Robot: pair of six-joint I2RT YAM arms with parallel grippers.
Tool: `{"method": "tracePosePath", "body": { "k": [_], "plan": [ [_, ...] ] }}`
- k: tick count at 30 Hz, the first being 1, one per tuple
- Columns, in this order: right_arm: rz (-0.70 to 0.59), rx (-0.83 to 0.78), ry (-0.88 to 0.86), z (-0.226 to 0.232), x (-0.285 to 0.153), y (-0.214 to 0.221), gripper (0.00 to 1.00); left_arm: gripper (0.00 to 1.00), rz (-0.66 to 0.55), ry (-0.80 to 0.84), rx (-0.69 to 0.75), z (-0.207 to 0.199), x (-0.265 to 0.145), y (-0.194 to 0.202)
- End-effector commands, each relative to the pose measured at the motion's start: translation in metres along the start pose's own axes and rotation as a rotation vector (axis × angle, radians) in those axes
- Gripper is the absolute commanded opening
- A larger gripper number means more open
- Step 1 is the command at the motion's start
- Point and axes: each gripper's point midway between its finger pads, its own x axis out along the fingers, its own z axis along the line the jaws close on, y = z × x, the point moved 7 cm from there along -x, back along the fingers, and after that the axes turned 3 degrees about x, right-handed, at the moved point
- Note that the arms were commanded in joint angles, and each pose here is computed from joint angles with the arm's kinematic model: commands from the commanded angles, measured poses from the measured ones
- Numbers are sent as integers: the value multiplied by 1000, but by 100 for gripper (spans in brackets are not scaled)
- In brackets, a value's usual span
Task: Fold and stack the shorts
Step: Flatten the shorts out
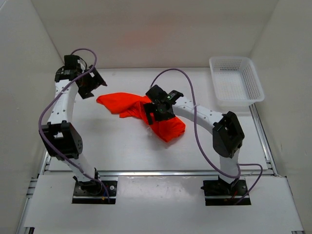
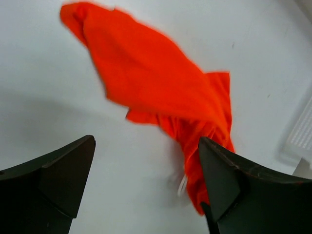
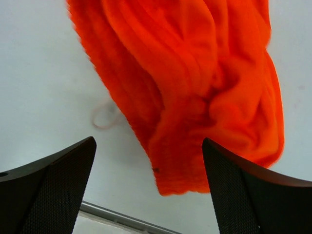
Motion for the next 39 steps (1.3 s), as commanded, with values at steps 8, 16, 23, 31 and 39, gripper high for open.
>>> {"method": "tracePosePath", "body": {
  "k": [8, 16, 23, 31, 39],
  "plan": [
    [87, -143, 170, -21, -17, 93, 94, 88, 249, 106, 33, 7, 7, 133],
    [41, -196, 341, -30, 20, 89, 84, 88, 297, 96, 66, -8, 30, 152],
    [24, -230, 386, -28, 33, 79, 43, 88, 269, 76, 72, -4, 25, 152],
    [-37, -190, 172, -25, -12, 48, 0, 88, 255, 72, 74, -4, 22, 151],
    [-210, 53, -185, -93, -101, -23, 0, 88, 213, 122, 103, -16, 9, 137]
  ]
}}
